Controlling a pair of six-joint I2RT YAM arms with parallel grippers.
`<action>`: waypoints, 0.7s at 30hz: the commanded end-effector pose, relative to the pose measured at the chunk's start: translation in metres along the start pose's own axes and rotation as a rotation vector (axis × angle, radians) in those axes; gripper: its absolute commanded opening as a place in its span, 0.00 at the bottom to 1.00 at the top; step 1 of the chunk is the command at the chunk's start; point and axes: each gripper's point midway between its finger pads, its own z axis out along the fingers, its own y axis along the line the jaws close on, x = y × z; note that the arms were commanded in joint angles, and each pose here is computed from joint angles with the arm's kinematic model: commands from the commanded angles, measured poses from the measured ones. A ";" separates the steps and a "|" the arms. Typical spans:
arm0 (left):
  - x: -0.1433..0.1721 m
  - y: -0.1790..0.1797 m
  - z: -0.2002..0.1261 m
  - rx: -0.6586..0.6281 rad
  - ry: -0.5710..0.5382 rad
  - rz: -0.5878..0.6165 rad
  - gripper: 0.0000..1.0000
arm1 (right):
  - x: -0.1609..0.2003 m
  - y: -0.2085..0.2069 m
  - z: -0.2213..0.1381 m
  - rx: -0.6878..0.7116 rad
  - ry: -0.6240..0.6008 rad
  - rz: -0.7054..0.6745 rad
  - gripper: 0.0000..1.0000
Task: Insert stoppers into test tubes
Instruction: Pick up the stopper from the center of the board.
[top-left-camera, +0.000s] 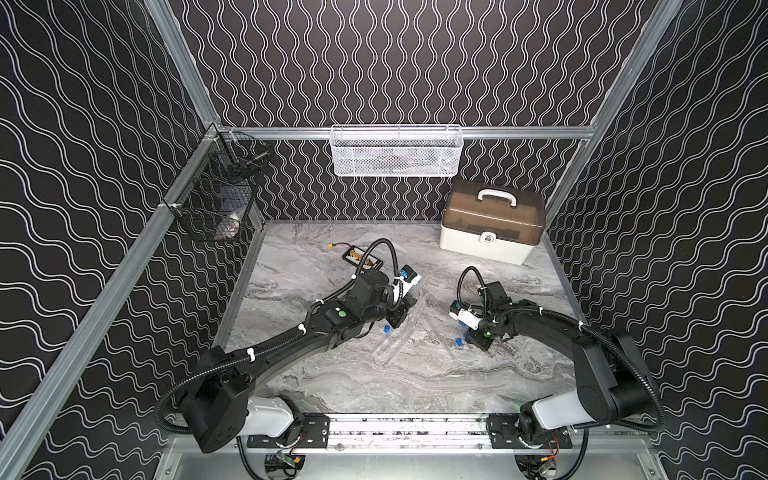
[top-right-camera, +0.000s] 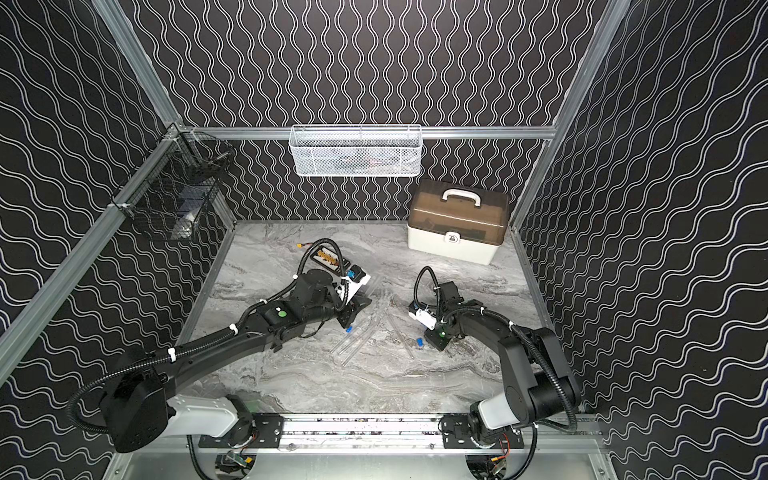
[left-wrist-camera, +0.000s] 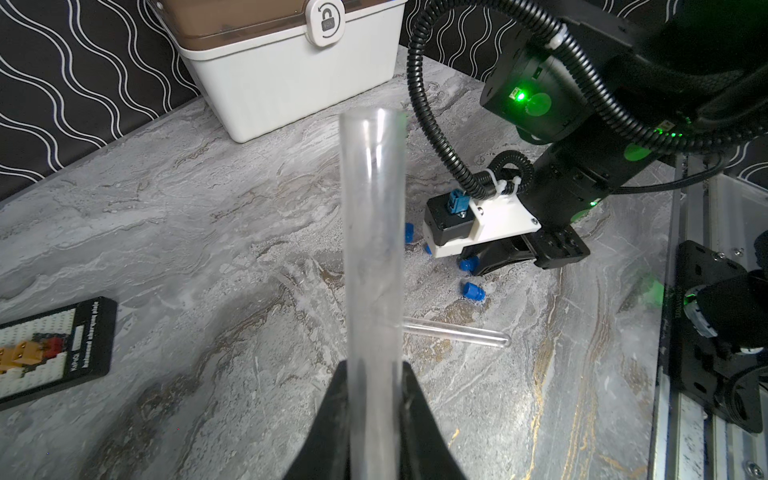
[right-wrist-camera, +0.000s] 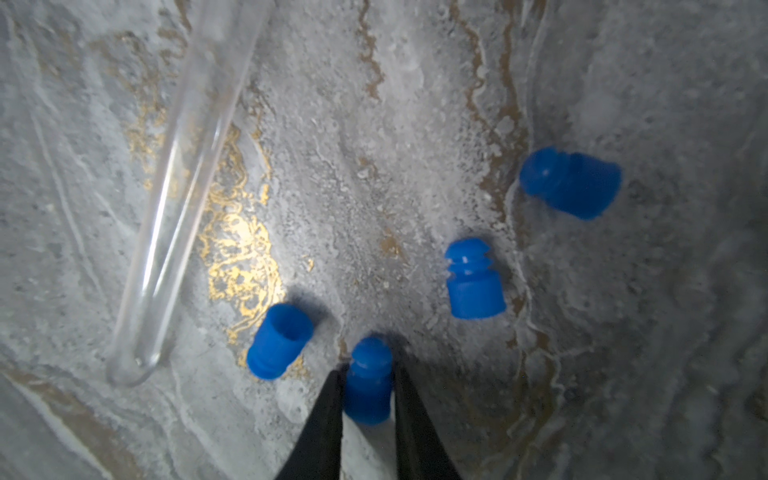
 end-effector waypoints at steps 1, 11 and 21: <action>-0.006 0.000 0.000 0.005 -0.027 0.012 0.00 | 0.019 0.008 0.003 -0.024 0.070 -0.009 0.19; 0.001 0.001 0.004 0.007 0.015 0.060 0.00 | 0.017 0.010 -0.003 -0.023 0.055 -0.020 0.14; 0.027 0.005 0.004 0.020 0.196 0.312 0.00 | 0.001 0.017 -0.060 -0.051 0.038 -0.028 0.14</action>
